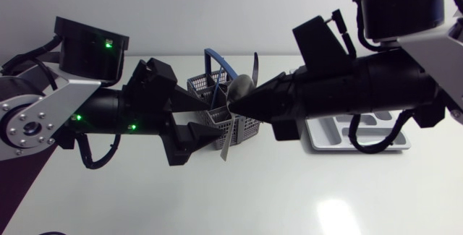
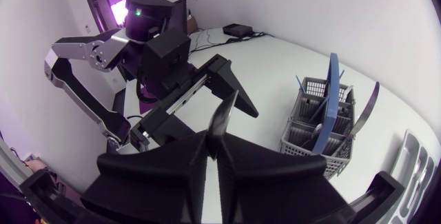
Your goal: Unload the cutlery basket into the drawer organizer.
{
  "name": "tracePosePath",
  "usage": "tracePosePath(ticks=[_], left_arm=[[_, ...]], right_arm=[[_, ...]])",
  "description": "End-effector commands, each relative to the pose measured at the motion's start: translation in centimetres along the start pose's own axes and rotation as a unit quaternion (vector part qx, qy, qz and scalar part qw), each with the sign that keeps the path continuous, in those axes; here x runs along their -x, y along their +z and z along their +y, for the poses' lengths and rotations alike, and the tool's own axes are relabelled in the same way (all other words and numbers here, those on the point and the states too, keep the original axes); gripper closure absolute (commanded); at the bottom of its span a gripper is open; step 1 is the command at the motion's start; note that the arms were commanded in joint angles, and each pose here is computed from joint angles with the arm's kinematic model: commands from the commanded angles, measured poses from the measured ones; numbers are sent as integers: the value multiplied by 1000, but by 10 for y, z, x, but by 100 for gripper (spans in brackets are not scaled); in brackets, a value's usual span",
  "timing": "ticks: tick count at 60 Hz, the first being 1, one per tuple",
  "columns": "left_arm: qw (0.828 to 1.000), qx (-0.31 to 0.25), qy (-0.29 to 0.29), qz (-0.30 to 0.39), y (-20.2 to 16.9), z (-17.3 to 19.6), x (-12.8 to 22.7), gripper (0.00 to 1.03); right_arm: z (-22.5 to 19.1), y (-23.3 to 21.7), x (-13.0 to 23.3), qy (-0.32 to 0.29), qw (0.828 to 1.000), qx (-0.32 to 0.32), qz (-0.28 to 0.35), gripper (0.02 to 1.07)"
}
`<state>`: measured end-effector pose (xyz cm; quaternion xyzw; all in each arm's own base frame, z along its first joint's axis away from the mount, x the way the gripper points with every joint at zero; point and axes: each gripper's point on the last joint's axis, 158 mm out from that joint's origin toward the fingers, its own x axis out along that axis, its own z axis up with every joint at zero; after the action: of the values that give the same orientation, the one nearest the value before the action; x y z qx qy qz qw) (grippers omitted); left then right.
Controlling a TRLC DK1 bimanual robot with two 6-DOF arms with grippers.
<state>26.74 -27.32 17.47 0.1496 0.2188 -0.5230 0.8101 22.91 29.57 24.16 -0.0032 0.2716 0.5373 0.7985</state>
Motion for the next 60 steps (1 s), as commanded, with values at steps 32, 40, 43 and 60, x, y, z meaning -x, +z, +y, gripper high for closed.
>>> tracePosePath(ticks=[32, 40, 43, 60], left_arm=[[989, -28, -147, 20, -2, -75, -17, 32], [989, -26, -147, 19, -1, -73, -19, 48], [989, -25, -145, 17, -1, -71, -19, 55], [992, -21, -125, -1, 6, -56, -19, 92]], right_arm=[[16, -7, 13, 37, 999, -7, -21, 95], [19, -9, 13, 40, 999, -9, -20, 95], [19, -8, 14, 39, 999, -9, -21, 95], [18, -11, 14, 38, 999, -10, -19, 95]])
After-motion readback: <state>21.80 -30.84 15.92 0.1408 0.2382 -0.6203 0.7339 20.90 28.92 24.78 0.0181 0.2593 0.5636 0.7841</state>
